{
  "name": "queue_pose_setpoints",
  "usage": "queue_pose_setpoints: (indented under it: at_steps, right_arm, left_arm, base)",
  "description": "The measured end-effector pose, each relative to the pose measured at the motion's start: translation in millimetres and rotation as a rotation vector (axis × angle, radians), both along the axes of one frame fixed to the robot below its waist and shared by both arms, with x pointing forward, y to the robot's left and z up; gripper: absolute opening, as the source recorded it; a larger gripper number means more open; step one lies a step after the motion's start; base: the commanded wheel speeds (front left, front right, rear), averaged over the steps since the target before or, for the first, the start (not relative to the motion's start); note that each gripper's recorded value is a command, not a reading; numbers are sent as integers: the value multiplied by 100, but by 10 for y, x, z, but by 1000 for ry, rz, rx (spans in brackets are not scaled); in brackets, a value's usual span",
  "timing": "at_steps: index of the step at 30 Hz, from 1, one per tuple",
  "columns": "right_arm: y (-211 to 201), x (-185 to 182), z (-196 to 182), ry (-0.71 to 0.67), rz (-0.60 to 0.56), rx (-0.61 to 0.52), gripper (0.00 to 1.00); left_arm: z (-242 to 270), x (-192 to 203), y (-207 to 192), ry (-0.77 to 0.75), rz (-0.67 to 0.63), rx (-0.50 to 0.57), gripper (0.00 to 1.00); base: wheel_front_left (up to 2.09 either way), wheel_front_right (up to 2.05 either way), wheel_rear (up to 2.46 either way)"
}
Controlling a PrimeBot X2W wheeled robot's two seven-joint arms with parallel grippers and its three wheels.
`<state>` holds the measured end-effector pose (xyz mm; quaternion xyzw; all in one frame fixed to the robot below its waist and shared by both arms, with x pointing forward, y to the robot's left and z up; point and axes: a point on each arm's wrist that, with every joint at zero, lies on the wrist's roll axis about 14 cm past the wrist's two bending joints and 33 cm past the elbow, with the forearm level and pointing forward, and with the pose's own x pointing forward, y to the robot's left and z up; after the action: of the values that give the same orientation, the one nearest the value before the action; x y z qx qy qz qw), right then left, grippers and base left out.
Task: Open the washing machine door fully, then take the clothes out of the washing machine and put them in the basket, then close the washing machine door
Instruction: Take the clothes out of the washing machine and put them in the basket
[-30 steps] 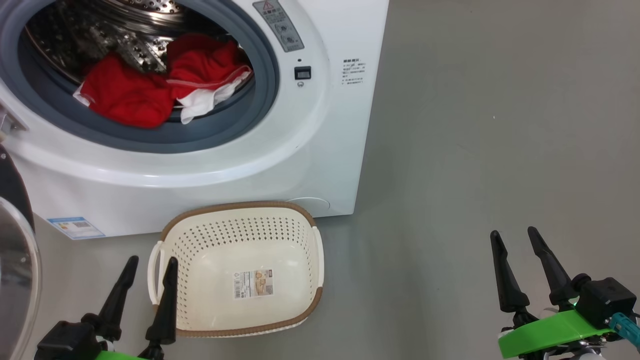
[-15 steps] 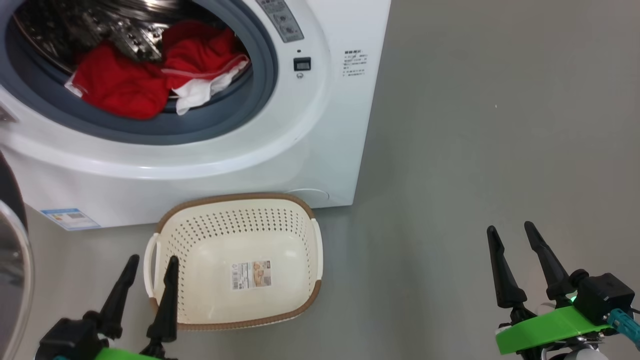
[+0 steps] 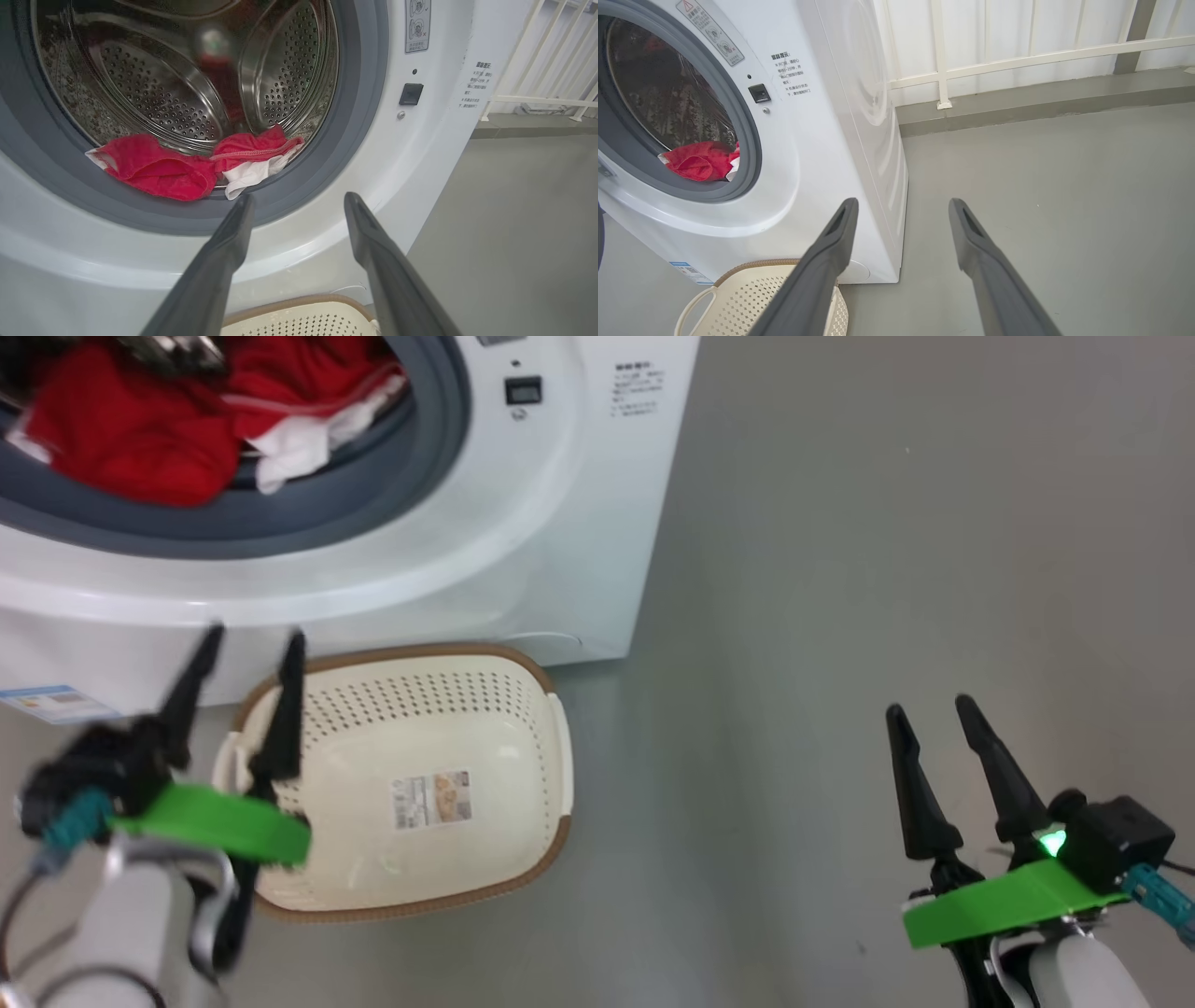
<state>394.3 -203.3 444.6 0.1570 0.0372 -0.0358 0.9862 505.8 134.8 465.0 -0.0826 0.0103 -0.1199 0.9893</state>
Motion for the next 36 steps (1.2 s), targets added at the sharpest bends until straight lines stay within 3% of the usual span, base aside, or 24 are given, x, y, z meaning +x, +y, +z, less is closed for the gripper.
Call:
queue_pose_setpoints:
  at_steps: [9,17,36]
  right_arm:
    - [-84,2,-106,34,-26,4,100]
    - [-233,6,-187,58,-74,15,100]
    - [-298,69,-507,147,-94,14,100]
  left_arm:
    - [-1,762,-233,-6,-41,21,100]
    - [-254,1289,-349,75,-43,23,100]
    - [-868,2105,-187,213,10,143,100]
  base:
    - [0,0,0]
    - [0,0,0]
    - [0,0,0]
